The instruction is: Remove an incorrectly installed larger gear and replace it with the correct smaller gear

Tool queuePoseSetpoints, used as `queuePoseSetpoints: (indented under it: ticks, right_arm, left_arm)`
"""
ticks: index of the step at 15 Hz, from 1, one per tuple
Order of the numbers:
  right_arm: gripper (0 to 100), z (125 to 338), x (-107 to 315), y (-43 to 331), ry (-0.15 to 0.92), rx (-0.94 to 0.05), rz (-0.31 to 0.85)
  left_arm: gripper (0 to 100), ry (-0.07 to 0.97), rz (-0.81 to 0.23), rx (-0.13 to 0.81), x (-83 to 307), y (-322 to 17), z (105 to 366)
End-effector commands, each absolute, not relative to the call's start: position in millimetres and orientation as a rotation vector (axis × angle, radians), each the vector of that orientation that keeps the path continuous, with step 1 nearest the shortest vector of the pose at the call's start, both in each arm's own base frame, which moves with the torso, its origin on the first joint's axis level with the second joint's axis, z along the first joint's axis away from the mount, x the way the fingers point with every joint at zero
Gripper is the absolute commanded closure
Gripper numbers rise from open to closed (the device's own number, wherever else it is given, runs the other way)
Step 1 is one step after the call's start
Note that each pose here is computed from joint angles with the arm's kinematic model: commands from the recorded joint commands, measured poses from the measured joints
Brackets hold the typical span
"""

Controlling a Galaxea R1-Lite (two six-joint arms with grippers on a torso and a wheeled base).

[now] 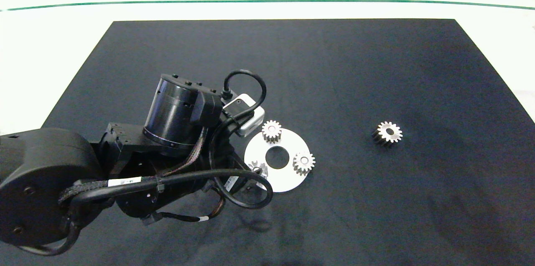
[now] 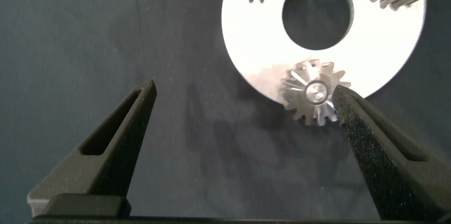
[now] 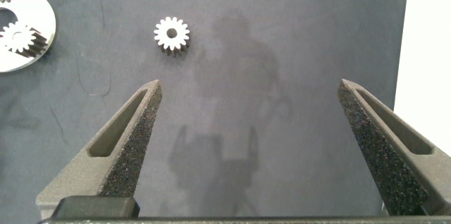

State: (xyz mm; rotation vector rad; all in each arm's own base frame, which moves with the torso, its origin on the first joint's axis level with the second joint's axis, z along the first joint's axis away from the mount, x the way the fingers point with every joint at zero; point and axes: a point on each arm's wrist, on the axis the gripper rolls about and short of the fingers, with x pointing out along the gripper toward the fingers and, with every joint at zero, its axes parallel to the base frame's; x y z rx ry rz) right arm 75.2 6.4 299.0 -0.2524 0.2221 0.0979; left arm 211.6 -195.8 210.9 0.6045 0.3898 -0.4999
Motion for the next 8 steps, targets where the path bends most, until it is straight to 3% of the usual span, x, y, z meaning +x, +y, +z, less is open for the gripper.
queuePoseSetpoints:
  ticks: [1,6,8]
  right_arm:
    - [0,298.7,75.4,6.4,0.225,-0.254,0.098]
    - [0,297.5,75.9,3.5,0.234,-0.236,0.061]
    - [0,293.6,71.4,-1.7,0.242,-0.176,-0.018]
  left_arm:
    - [0,0.397,-0.502,0.611,211.4,-197.0,208.3]
    - [0,0.344,-0.480,0.556,200.1,-181.8,228.5]
    - [0,0.303,-0.431,0.483,189.5,-160.5,245.7]
